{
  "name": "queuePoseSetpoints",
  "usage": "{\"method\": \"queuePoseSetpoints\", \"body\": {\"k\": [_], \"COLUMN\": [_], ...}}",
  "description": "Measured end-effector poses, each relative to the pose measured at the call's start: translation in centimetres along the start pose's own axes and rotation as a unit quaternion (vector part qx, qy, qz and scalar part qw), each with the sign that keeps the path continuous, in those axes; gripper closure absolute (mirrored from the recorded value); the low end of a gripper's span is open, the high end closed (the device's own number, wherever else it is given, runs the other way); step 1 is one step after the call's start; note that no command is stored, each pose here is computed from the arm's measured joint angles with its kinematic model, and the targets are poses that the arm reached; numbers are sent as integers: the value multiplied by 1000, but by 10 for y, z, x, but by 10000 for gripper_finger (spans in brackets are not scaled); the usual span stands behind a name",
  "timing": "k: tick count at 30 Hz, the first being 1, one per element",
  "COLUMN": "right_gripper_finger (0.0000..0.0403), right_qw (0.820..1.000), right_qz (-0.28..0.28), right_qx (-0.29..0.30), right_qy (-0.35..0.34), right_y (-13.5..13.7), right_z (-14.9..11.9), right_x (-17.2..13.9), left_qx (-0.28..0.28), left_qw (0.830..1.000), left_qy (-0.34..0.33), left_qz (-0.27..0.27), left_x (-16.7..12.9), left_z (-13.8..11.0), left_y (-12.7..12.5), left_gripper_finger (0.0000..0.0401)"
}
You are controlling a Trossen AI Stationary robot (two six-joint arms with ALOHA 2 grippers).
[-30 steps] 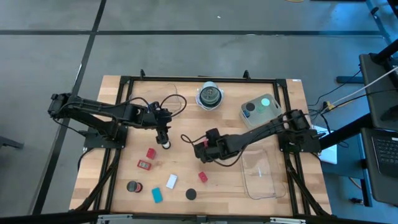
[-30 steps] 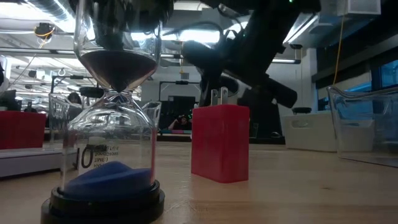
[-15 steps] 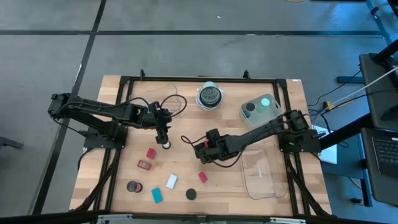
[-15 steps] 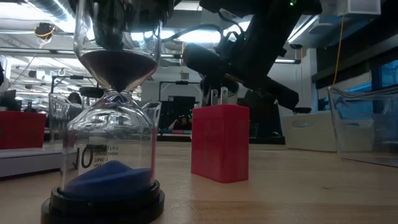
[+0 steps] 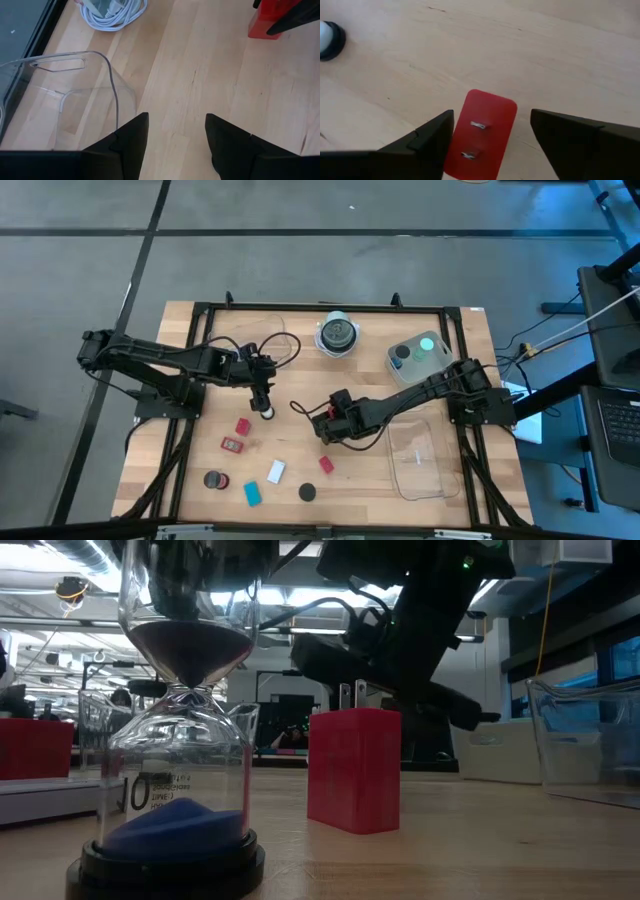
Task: Pick & Place Office items
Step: Move the top right red charger adapter to the top middle of the table
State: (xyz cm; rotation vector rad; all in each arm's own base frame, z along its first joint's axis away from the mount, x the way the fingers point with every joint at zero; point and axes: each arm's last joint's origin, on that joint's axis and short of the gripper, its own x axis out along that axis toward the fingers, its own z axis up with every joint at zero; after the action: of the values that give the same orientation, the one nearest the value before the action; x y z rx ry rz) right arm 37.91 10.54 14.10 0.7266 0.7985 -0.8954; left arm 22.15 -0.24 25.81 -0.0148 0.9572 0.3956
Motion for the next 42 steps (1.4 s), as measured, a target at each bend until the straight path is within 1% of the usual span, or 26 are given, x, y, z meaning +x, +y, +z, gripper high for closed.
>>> {"method": "queuePoseSetpoints", "body": {"k": [3, 9, 10, 11, 18, 21, 24, 29, 33, 37, 42], "right_gripper_finger": [179, 269, 281, 284, 284, 284, 284, 284, 284, 284, 284], "right_qw": [1000, 999, 999, 999, 995, 995, 994, 992, 990, 988, 984], "right_qz": [1, 3, 3, 4, 4, 10, 23, 60, 83, 88, 89], "right_qx": [-10, -36, -43, -48, -94, -100, -103, -108, -115, -127, -156], "right_qy": [6, 19, 20, 20, 21, 18, 15, 3, -12, -15, -9], "right_y": [0, 0, 0, 0, -1, -1, -1, -2, -4, -9, -13], "right_z": [0, 1, 1, 2, 11, 20, 34, 69, 90, 103, 110], "right_x": [0, 1, 1, 2, 6, 11, 19, 34, 43, 49, 52], "left_qx": [0, 0, 0, 0, 0, 0, 0, -1, -1, 0, 0], "left_qw": [1000, 1000, 1000, 1000, 1000, 1000, 1000, 1000, 1000, 1000, 1000], "left_qy": [0, 0, 0, 0, 0, 0, 0, 0, 0, 0, -3], "left_qz": [0, 0, 0, 0, 0, 0, 0, 0, 0, 1, 14], "left_x": [0, 0, 0, 0, 0, 0, 0, 0, 0, 0, 0], "left_z": [0, 0, 0, 0, 0, 0, 0, 0, 0, 0, 0], "left_y": [0, 0, 0, 0, 0, 0, 0, 0, 0, 0, 1], "left_gripper_finger": [207, 207, 207, 207, 207, 207, 207, 207, 207, 207, 207]}}
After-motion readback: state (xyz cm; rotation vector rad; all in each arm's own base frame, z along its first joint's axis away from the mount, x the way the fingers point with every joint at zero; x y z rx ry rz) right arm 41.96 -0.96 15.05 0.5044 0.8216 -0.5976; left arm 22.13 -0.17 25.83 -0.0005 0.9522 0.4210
